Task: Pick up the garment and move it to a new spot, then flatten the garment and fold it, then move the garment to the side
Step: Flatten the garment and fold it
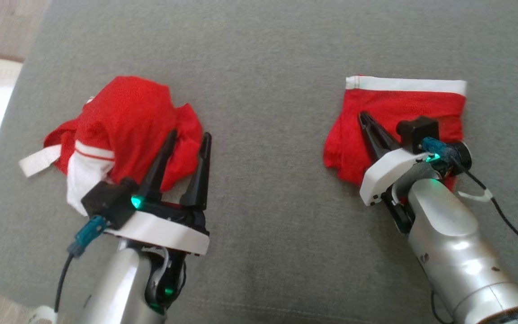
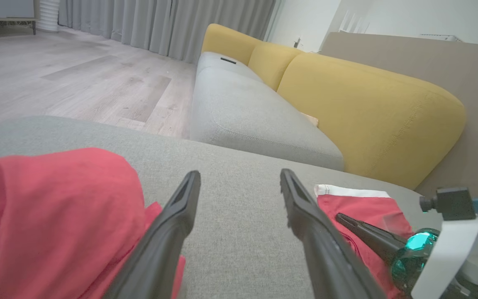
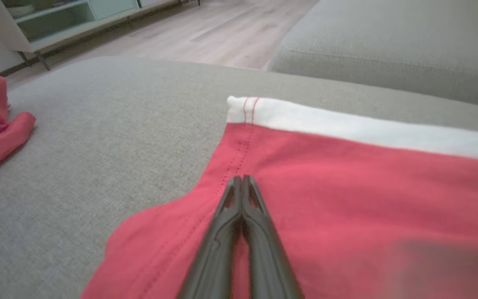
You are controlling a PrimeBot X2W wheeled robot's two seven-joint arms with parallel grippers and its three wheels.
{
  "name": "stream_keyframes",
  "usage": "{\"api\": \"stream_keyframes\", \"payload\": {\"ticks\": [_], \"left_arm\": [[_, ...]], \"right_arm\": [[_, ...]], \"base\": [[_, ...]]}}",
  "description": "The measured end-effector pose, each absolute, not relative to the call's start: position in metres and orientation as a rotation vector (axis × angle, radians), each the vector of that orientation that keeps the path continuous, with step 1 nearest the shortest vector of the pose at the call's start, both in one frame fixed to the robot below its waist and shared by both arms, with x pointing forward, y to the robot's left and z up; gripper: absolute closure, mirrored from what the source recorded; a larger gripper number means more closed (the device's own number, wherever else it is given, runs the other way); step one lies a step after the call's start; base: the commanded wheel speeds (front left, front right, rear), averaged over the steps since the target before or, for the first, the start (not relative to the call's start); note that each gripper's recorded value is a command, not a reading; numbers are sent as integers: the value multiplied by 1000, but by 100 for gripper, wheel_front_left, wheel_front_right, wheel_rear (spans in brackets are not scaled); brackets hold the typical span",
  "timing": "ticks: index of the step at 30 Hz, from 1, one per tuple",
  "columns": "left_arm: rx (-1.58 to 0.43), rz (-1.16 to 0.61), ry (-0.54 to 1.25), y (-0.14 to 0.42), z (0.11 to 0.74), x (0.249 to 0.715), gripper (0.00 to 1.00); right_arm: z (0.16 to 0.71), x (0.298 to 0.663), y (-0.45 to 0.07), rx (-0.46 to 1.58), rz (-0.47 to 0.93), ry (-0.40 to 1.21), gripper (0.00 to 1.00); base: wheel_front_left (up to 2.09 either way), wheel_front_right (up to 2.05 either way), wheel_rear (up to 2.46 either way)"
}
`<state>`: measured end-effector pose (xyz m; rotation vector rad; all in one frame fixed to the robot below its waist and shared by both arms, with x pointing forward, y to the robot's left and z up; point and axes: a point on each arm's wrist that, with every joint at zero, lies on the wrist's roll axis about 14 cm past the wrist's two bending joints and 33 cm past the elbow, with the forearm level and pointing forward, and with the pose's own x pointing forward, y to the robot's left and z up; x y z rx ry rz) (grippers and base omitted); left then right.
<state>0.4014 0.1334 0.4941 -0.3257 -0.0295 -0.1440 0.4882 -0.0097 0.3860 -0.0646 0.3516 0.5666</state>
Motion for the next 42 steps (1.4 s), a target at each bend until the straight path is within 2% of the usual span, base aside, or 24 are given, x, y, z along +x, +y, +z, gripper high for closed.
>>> {"api": "stream_keyframes", "payload": {"ticks": [4,11,18,19,20,26,34,42], "left_arm": [[-324,-163,-48,128,500,405,0],[-320,-208,-102,116,520,406,0],[-328,-242,-119,104,528,396,0],[-329,-244,-118,103,528,395,0],[-330,-246,-117,102,528,394,0],[-314,-283,-136,92,536,391,0],[-310,-283,-105,90,525,376,0],[-302,-290,-106,88,526,373,0]], "right_arm": [[402,488,-24,-20,518,314,100],[468,501,-75,76,344,117,100],[476,460,-146,141,138,57,100],[478,454,-156,143,112,46,75],[482,449,-163,142,92,29,0],[508,425,-186,86,43,-65,0],[491,384,-204,84,-14,-25,0],[488,380,-202,82,-8,-20,0]], "base": [[0,0,0],[0,0,0],[0,0,0],[0,0,0],[0,0,0],[0,0,0],[0,0,0],[0,0,0]]}}
